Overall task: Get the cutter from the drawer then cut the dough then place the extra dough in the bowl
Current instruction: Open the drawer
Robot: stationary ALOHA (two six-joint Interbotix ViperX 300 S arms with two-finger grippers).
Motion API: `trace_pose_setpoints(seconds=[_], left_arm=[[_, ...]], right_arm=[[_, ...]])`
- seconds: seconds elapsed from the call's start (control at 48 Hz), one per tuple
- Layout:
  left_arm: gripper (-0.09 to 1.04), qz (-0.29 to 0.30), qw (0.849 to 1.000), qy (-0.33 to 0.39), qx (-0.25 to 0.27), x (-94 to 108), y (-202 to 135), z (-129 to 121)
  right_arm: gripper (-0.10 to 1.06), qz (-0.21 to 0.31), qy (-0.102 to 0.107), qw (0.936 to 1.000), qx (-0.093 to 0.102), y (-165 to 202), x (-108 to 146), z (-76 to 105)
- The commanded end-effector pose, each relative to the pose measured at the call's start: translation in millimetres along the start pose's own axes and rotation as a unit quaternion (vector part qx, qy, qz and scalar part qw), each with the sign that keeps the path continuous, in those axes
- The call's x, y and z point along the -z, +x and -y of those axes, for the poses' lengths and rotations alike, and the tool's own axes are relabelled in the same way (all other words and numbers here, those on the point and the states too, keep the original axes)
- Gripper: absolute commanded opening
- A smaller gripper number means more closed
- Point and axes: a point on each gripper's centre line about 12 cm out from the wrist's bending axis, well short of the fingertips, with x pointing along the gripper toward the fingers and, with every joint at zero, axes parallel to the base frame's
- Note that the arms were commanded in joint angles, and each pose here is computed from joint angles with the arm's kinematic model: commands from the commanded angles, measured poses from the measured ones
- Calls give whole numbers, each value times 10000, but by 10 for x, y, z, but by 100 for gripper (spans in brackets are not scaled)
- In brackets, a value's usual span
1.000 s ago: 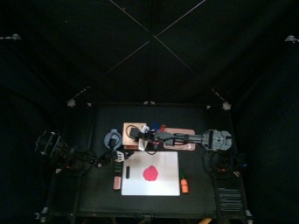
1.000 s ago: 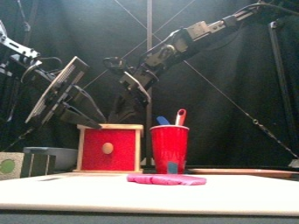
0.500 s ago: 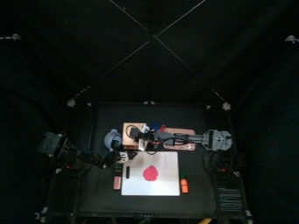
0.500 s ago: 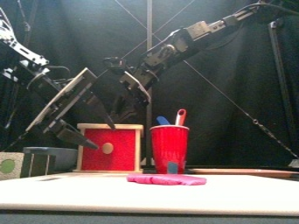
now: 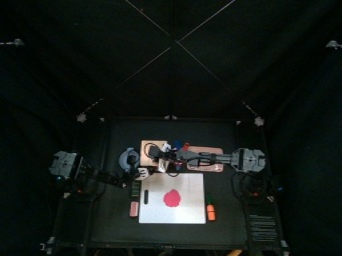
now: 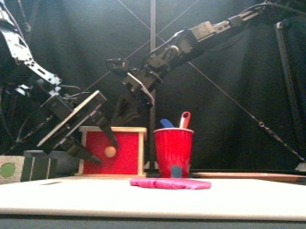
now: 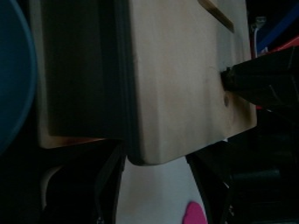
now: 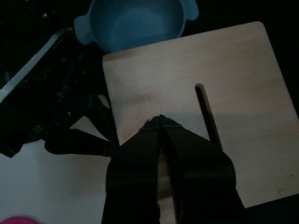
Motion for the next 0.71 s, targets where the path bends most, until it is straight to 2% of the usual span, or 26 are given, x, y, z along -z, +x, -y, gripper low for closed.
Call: trace_pose_setpoints(seconds=[0.021,0.167,0.312,0.479,0.708], left_arm=[[73,63,9999,-40,121,-23,42,98],[58,66,9999,-10,86,-23,49,69],[49,2,10000,16,10,-10,41,20],[47,-108,9999,90,35,38,-24,-6],[47,-508,9984,228,64,241,-126,-5]], right_arm=[[3,-138,23,9999,-10,6,54,-10],[3,-161,29,9999,-5,10,58,-3],[3,-184,30,9998,-11,18,70,-11],[3,-184,30,9998,-11,18,70,-11],[3,-192,42,9998,-1,25,75,4]])
